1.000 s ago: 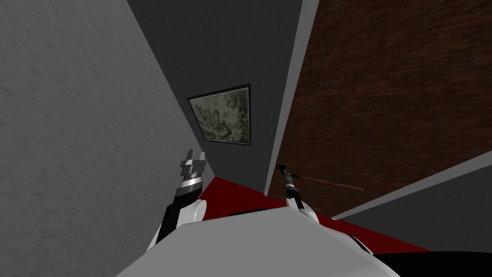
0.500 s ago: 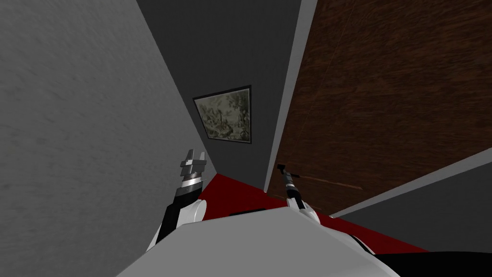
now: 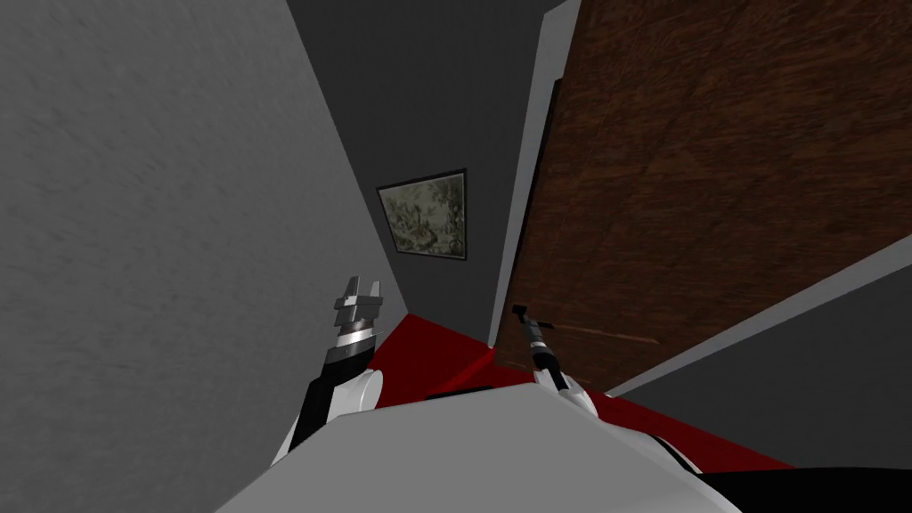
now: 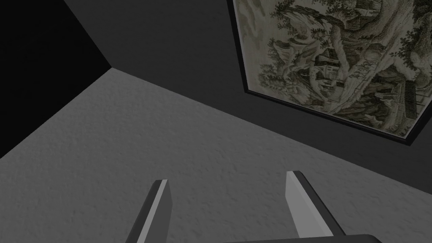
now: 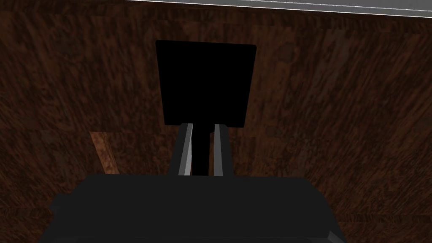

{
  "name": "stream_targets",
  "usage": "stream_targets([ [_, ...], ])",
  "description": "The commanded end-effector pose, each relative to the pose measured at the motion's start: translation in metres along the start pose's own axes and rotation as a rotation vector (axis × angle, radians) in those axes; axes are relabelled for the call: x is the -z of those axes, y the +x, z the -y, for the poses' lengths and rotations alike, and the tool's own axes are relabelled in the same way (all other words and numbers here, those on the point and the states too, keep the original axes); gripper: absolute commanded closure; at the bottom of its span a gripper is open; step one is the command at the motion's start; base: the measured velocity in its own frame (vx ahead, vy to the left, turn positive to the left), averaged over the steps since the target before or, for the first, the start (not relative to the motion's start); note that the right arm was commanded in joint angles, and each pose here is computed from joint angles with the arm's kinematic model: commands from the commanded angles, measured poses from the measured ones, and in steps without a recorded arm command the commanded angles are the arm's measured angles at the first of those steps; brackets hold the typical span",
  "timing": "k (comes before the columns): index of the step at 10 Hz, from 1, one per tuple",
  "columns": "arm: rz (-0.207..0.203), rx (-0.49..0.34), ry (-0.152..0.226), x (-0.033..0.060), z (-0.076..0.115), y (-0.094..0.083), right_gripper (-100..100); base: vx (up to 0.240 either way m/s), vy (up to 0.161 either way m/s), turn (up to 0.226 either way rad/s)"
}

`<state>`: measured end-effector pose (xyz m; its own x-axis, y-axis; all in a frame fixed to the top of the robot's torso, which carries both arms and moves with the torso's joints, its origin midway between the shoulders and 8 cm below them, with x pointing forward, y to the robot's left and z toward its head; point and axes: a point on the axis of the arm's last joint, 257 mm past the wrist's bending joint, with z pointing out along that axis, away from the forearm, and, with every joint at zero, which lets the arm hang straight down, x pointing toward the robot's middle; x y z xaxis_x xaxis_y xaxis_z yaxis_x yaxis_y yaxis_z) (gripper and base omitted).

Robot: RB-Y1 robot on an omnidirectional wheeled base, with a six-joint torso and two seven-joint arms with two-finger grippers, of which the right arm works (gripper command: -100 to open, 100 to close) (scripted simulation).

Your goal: Pull the door open

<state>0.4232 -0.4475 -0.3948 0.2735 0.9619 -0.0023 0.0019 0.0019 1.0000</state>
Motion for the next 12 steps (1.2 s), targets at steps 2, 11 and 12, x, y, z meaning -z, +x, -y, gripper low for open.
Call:
stream_targets([
  [2, -0.025, -0.001, -0.003, 0.0001, -0.002, 0.0, 100, -0.214, -0.027, 0.088],
  [11, -0.135, -0.002, -0.002, 0.0118, -0.002, 0.013, 100, -0.19, -0.034, 0.085],
  [12, -0.152, -0.002, -0.002, 0.0139, -0.002, 0.014, 100, -0.234, -0.067, 0.105],
])
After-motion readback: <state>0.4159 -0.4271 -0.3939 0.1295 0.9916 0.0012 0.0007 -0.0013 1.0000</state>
